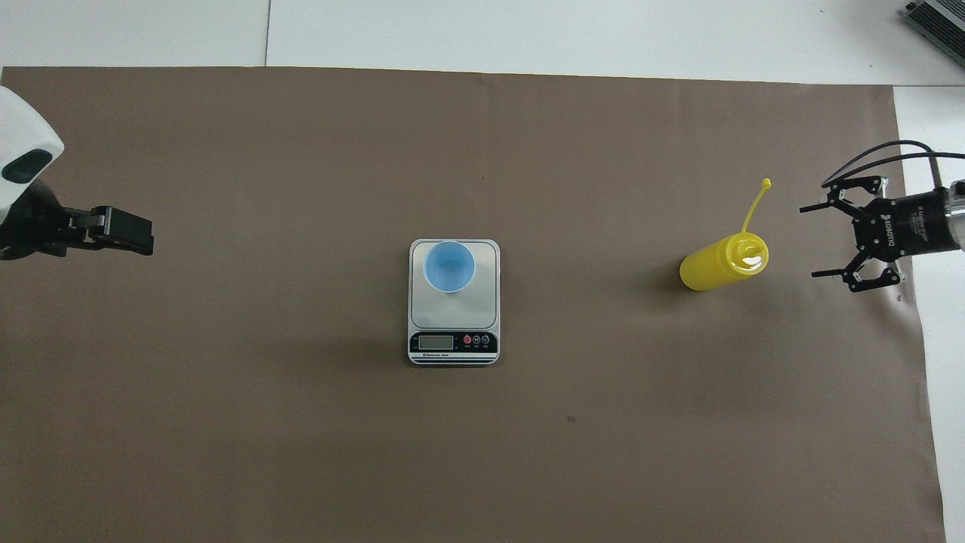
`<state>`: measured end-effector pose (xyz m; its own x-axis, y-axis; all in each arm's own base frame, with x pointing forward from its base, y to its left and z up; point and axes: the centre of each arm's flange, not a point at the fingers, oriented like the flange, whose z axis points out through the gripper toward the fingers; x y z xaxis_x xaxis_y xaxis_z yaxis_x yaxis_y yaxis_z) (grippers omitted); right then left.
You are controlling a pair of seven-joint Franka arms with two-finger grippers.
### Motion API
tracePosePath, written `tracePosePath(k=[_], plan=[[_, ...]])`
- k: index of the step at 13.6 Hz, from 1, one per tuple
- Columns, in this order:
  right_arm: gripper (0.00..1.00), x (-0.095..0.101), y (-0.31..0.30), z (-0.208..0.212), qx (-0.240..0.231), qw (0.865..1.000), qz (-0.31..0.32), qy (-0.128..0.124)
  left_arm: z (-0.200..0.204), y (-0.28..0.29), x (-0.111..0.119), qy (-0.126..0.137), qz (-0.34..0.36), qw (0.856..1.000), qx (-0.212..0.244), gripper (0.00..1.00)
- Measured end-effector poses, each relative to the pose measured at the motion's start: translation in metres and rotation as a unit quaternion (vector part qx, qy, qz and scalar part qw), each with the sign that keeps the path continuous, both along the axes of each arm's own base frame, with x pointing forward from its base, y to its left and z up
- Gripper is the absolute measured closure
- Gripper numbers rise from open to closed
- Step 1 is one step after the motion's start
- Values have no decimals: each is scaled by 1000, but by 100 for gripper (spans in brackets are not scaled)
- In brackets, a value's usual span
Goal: Pour seasoning into cup on scale with both arms
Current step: 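Grasp the yellow squeeze bottle with the right gripper and lift it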
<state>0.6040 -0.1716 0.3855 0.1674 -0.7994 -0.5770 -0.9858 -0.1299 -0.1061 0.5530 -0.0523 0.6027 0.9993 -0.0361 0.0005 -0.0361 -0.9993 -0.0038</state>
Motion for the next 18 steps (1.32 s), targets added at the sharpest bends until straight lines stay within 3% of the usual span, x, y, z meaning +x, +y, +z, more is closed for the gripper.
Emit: tracePosePath(k=[3, 9, 18], plan=[[0, -1, -11, -24, 65, 997, -37, 12, 5, 11, -2, -3, 8, 1000, 0, 0], [0, -2, 14, -54, 122, 991, -39, 40, 13, 0, -9, -7, -2, 1000, 0, 0], [0, 0, 66, -74, 167, 984, -37, 54, 17, 9, -11, -9, 6, 1000, 0, 0]])
